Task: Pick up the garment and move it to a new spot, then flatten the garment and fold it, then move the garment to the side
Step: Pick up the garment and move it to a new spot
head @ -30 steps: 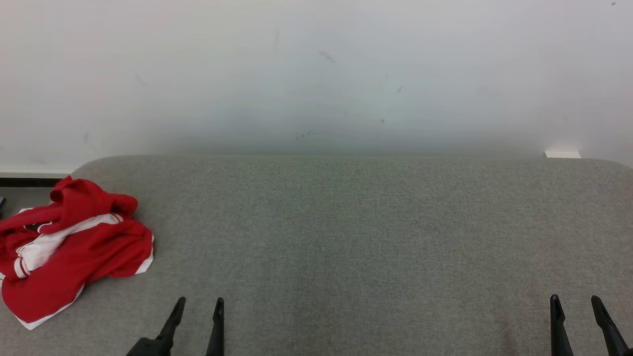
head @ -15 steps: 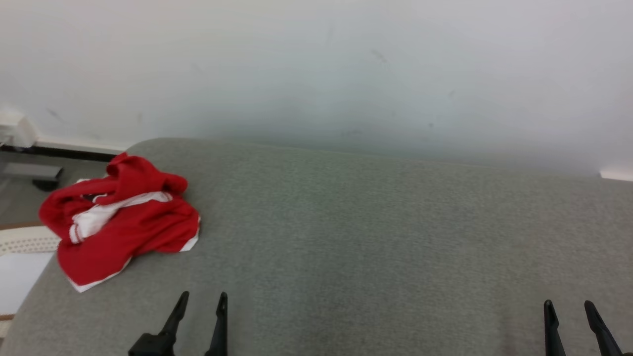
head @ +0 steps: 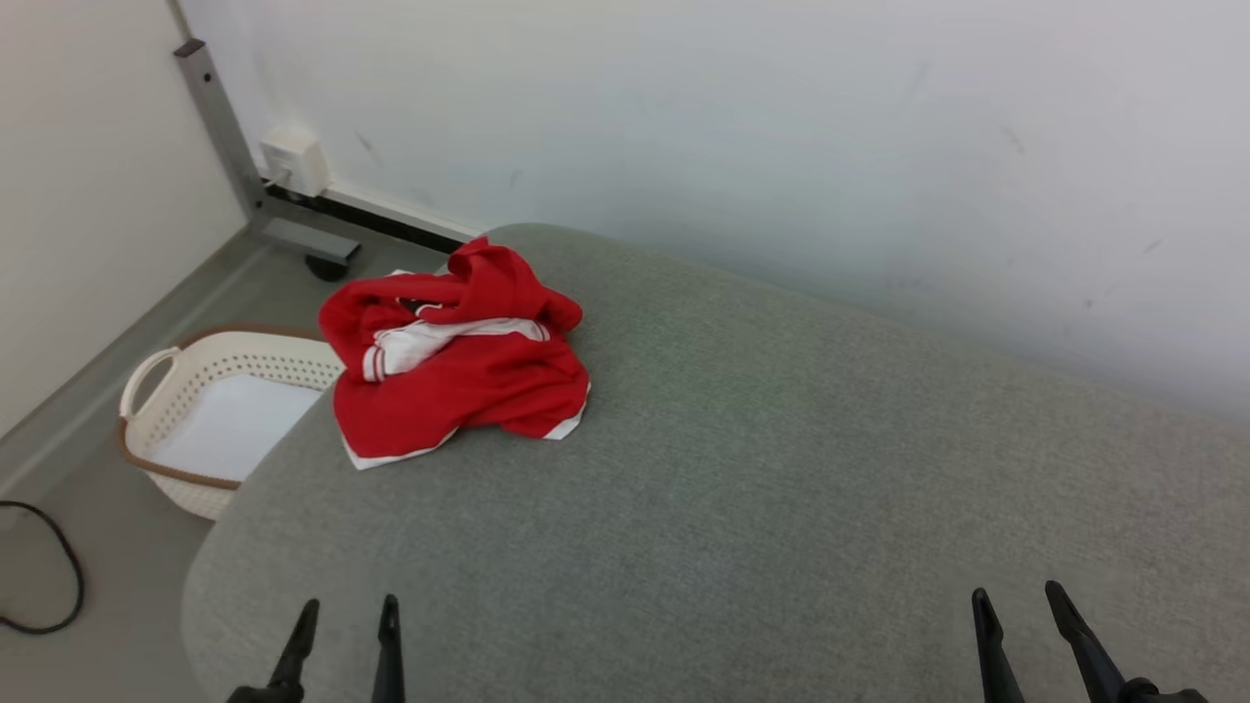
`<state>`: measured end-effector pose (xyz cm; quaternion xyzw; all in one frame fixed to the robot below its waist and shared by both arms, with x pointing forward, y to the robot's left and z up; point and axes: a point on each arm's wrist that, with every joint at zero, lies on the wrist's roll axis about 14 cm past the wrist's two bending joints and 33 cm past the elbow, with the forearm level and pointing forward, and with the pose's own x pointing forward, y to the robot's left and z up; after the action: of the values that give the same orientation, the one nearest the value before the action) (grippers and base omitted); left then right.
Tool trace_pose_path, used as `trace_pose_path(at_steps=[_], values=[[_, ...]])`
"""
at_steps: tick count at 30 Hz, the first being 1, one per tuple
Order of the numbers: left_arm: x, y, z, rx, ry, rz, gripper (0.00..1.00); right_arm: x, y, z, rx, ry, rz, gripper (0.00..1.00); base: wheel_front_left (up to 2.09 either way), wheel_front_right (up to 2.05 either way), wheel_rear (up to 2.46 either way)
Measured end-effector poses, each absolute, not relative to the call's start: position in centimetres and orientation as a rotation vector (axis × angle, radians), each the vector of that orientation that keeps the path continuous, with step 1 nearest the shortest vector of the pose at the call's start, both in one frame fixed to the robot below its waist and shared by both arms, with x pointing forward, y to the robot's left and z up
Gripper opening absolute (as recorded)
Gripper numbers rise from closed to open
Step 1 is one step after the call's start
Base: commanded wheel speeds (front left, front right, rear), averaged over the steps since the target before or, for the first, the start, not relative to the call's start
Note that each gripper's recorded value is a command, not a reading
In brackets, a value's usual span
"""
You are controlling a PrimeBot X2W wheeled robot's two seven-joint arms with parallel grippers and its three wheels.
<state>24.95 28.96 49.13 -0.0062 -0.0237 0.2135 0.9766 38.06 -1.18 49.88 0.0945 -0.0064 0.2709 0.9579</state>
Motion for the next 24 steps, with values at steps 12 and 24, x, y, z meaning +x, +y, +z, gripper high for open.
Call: trace_pose_path(at_steps=[12,24], values=[[27.6,30.6,50.6,0.022,-0.066,0.403,1.00,39.8,-0.5,49.2,0.197,-0.006,0.581,1.00,0.00,0.00,0.00],[43.4,35.7,54.7,0.161,0.040,0.269,1.00,47.1,-4.7,46.4,0.119,-0.014,0.531,1.00,0.00,0.00,0.00]])
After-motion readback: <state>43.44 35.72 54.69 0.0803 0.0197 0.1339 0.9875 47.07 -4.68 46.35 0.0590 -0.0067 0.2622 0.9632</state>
